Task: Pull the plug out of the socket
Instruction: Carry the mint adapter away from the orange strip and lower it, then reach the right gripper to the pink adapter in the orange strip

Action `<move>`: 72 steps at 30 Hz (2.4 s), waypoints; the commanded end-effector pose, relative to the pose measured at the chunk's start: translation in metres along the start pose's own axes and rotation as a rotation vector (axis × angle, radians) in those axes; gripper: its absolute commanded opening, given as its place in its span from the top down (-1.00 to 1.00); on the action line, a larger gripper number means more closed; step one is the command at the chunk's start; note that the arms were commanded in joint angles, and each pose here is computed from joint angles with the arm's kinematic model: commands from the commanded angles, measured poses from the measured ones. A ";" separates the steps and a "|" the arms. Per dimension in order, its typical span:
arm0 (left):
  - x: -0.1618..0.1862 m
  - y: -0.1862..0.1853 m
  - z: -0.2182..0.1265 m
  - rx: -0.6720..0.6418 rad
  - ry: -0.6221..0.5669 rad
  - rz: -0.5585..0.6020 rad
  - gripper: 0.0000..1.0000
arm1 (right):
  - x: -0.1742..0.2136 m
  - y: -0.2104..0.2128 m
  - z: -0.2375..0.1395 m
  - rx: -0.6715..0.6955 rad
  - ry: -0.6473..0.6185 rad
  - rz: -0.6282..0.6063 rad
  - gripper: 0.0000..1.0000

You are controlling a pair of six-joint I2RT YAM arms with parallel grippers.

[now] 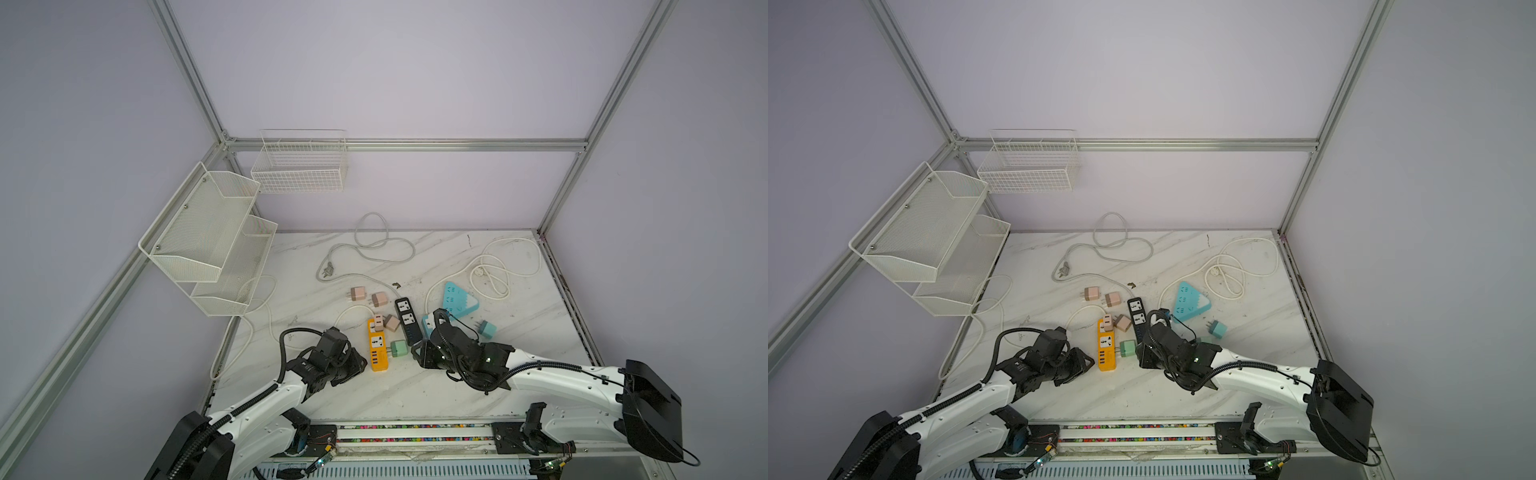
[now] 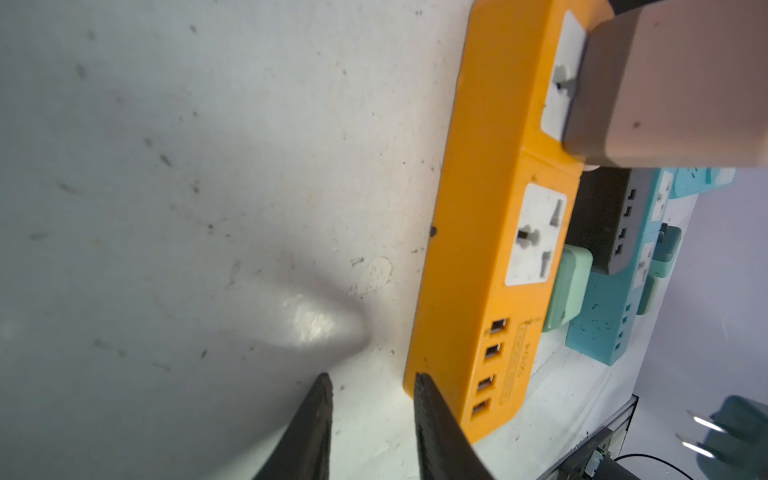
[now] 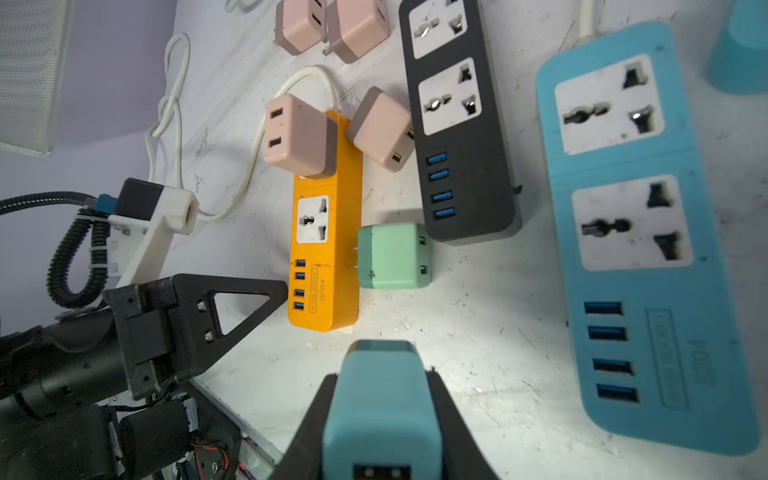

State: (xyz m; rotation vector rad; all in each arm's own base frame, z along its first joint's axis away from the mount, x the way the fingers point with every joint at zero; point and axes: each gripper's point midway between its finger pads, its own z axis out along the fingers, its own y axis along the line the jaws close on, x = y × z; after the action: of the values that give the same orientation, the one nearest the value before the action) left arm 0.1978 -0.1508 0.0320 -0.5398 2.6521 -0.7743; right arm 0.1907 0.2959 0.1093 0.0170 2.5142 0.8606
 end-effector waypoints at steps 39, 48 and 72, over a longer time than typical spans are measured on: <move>-0.029 -0.026 -0.016 -0.004 -0.098 0.054 0.14 | 0.006 -0.035 0.029 0.172 0.008 0.003 -0.03; -0.045 -0.032 -0.033 -0.026 -0.175 0.092 0.06 | -0.017 -0.011 0.016 0.182 -0.021 -0.072 -0.25; -0.069 -0.067 -0.009 0.221 -0.153 0.080 0.09 | -0.070 0.066 0.082 0.277 -0.069 -0.248 -0.25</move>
State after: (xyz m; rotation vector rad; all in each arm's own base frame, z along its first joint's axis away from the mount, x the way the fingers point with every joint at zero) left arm 0.2562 -0.1549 0.0667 -0.4770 2.4816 -0.8386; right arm 0.2765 0.3871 0.1248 -0.1474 2.4761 0.4844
